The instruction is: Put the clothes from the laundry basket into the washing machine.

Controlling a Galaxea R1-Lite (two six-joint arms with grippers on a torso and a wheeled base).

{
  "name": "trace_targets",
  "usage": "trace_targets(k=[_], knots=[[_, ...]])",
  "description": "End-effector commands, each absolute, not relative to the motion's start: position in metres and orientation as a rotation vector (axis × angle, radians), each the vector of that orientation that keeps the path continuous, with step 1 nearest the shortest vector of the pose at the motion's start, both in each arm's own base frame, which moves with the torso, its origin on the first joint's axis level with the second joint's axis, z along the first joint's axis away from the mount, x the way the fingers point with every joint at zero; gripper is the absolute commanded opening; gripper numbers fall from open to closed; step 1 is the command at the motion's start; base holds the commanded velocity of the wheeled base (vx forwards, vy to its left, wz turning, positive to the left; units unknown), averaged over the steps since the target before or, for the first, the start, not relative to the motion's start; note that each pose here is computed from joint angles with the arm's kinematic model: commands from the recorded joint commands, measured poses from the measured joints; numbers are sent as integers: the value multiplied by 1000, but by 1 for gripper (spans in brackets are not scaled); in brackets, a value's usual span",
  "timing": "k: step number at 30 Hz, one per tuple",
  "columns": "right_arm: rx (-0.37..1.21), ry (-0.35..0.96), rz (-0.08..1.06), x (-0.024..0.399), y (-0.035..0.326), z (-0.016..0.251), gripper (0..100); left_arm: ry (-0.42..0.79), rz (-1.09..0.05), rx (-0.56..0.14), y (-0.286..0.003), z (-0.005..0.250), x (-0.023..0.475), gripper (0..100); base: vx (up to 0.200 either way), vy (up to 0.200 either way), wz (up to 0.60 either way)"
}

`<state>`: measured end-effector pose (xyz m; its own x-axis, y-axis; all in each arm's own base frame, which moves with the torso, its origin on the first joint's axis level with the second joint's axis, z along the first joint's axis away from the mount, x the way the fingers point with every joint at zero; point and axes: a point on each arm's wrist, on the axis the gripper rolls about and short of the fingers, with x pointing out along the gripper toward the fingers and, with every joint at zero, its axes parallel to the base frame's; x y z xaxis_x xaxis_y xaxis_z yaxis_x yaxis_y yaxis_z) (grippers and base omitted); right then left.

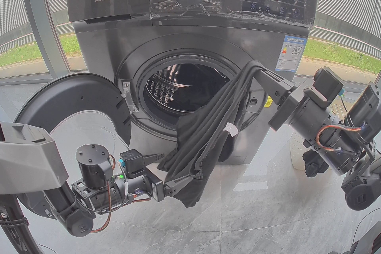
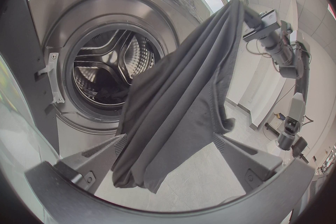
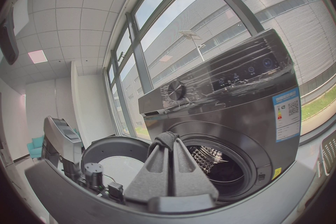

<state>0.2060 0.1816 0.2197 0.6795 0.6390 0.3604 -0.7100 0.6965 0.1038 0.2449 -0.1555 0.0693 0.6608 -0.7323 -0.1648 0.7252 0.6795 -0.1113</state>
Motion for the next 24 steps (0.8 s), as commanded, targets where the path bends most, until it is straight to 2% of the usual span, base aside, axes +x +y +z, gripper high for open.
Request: trace_targets(k=[1,12,24], knots=[[265,-315,820,198,193,223,0,216,-819,-36,-167,55,260,100,0,0,0],[292,-266,880,193,211,212,0,211,-823,-31,-177,45,274,100,0,0,0],[290,-256,889,193,216,206,0,244,-841,-21,-184,37,267,100,0,0,0]])
